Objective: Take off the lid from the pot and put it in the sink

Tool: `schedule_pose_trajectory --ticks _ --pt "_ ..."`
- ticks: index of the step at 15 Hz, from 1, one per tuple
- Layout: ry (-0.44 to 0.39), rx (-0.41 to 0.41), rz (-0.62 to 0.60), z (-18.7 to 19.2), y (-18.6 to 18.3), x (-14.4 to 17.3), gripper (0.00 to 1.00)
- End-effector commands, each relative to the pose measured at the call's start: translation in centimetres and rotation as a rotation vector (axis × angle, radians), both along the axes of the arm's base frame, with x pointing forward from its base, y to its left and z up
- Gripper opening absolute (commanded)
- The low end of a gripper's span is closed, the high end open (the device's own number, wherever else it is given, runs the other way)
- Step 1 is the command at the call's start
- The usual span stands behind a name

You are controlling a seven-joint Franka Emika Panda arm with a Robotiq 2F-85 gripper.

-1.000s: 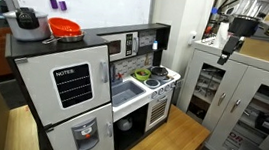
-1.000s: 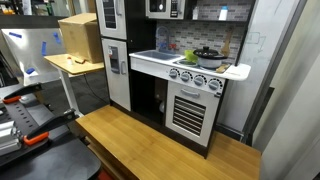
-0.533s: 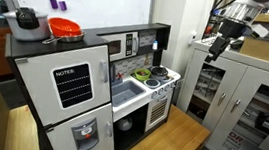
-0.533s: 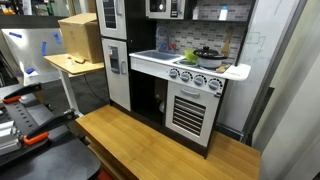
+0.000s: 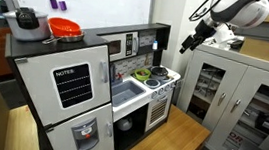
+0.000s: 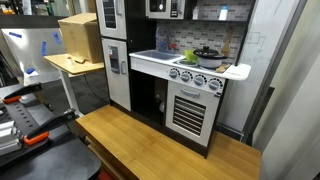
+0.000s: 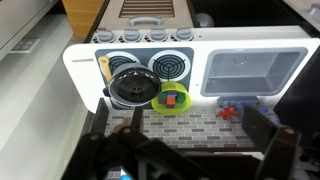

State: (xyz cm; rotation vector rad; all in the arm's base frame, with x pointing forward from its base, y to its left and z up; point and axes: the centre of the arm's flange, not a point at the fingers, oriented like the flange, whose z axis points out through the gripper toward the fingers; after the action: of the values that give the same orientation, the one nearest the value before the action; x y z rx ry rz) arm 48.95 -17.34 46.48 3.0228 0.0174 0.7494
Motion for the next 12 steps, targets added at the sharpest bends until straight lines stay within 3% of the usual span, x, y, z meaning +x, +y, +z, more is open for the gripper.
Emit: schedule_pose_trajectory --ticks 1,7,12 --pt "-0.003 0.002 -0.008 -0.1 0.0 0.6 1.00" --pt "-0.007 0.005 -0.017 0.0 0.0 0.9 1.00" --pt "0.007 0.059 -0.076 -5.2 1.8 5.1 1.00"
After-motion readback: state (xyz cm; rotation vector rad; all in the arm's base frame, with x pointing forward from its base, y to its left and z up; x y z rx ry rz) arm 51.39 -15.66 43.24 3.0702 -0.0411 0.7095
